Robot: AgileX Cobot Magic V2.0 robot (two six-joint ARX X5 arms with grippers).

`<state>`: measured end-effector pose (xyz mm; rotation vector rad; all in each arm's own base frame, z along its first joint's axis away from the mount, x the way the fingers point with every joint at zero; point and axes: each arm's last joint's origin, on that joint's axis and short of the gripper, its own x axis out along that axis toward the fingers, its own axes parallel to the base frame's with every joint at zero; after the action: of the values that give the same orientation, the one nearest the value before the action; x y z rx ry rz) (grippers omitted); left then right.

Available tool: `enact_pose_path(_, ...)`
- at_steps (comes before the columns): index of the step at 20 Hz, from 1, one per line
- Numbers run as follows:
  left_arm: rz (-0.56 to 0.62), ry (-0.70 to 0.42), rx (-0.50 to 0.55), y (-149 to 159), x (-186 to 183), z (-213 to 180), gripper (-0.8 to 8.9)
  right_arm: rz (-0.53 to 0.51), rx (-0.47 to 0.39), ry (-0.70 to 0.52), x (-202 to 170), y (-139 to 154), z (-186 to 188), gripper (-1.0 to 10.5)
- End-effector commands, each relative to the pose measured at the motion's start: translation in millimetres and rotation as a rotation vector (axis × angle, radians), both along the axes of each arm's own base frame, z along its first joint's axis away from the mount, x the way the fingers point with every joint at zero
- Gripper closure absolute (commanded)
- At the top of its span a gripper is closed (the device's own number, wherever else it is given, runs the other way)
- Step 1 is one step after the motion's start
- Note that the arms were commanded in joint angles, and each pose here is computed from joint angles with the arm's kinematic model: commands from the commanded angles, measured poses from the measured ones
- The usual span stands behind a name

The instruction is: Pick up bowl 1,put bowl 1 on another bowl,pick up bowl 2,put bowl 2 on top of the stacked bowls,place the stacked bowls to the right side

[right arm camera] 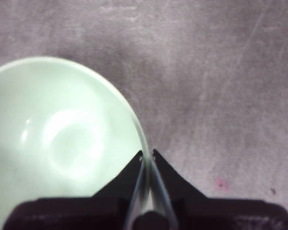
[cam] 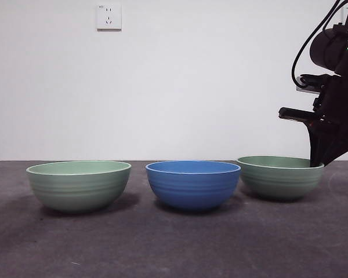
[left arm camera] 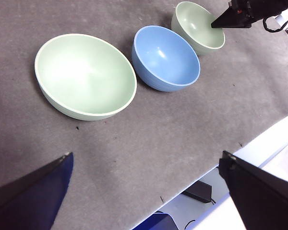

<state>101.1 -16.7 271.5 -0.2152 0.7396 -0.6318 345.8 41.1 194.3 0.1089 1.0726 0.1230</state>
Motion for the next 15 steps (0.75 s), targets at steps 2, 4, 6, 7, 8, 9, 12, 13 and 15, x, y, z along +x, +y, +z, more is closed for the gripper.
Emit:
enact_pose_path(2, 0.001, -0.003, -0.001, -0.3, -0.1, 0.5, 2.43, 0.012, -0.002, -0.042, 1.2, 1.0, 11.0, 9.6)
enact_pose_path(4, 0.001, -0.004, -0.001, -0.3, 0.0, 0.6, 2.43, 0.029, 0.010, -0.098, -6.0, 5.1, 30.2, 9.6)
enact_pose_path(6, 0.002, -0.005, -0.001, -0.3, 0.0, 0.6, 2.43, 0.063, 0.018, -0.153, -16.3, 14.6, 49.6, 9.6)
enact_pose_path(7, 0.002, -0.005, -0.001, -0.3, 0.0, 0.6, 2.43, 0.096, 0.018, -0.178, -23.0, 21.6, 59.1, 9.6)
enact_pose_path(8, 0.002, -0.005, -0.001, -0.3, 0.0, 0.6, 2.43, 0.127, 0.017, -0.189, -29.0, 28.9, 65.3, 9.6)
enact_pose_path(9, 0.002, -0.006, 0.000, -0.3, 0.1, 0.7, 2.43, 0.165, 0.019, -0.198, -35.3, 39.1, 70.3, 9.6)
enact_pose_path(12, 0.002, -0.007, 0.000, -0.3, 0.1, 0.7, 2.43, 0.260, 0.025, -0.196, -46.4, 67.5, 72.3, 9.6)
enact_pose_path(13, 0.002, -0.007, 0.000, -0.3, 0.1, 0.7, 2.43, 0.290, 0.026, -0.193, -48.7, 77.2, 70.5, 9.6)
enact_pose_path(15, 0.002, -0.007, 0.000, -0.3, 0.1, 0.7, 2.43, 0.325, 0.033, -0.188, -50.6, 92.5, 65.9, 9.6)
